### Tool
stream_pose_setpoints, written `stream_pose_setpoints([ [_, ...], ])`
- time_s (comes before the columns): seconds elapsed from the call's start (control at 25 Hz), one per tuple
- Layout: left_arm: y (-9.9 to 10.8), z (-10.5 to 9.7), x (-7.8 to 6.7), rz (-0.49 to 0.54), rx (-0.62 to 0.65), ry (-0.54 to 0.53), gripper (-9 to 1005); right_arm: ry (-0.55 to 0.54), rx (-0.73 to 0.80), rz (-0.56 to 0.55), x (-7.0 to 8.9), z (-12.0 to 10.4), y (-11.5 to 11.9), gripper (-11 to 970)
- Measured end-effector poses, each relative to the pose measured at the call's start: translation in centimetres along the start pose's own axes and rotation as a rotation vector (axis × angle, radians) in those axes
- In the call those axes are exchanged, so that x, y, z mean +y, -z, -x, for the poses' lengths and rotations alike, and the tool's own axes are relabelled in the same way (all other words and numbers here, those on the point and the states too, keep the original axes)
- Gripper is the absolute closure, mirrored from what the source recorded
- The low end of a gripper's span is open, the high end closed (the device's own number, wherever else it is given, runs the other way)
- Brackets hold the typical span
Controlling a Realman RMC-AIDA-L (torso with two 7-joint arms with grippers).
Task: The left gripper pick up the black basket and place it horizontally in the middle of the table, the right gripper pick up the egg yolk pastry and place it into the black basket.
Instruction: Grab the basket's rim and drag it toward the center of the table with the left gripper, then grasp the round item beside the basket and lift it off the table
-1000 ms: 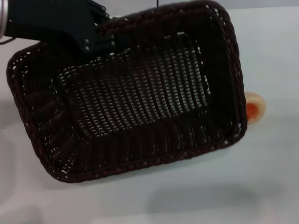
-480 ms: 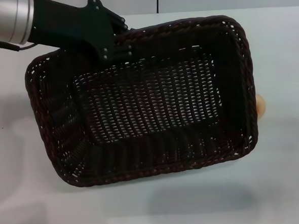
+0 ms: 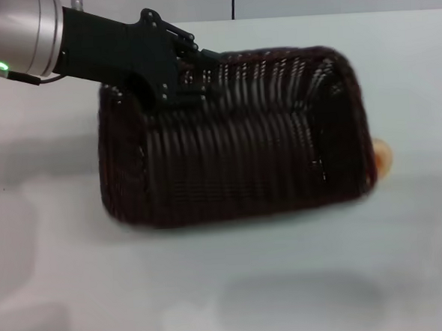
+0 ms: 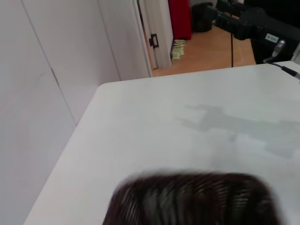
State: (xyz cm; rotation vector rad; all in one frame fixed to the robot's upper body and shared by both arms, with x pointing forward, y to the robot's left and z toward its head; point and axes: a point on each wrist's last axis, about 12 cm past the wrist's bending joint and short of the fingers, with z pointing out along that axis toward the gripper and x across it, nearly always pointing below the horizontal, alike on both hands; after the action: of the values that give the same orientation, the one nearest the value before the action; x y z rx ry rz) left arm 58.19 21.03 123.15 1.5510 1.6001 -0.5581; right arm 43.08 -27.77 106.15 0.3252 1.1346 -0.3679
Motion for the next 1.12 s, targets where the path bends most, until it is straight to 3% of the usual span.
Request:
stream_pose_setpoints([
  [0.36,1.3,-0.2,0.2,0.094,-0.123,0.040,558,0.006,0.000,0.001,-0.2,0.0,0.1,431],
  [0.56,5.4,-1.6,0.5,0.249,-0.343,0.150,544,0.000,0.013,0.033,0.2,0.0,0.7,432],
  [0.72,9.2,-3.8,-0.3,0.402,-0.573,0.263,544,-0.032,0.061,0.100,1.3,-0.3,1.7,432],
  [0.88,11.3,-6.0,-1.6,0.507,-0.669,0.332,545,-0.076,0.166,0.199,3.2,-1.0,3.1,432],
  [1.12,12.8,-8.1,-2.8,0.588,-0.775,0.388,546,-0.095,0.257,0.289,4.6,-1.8,4.2,433],
])
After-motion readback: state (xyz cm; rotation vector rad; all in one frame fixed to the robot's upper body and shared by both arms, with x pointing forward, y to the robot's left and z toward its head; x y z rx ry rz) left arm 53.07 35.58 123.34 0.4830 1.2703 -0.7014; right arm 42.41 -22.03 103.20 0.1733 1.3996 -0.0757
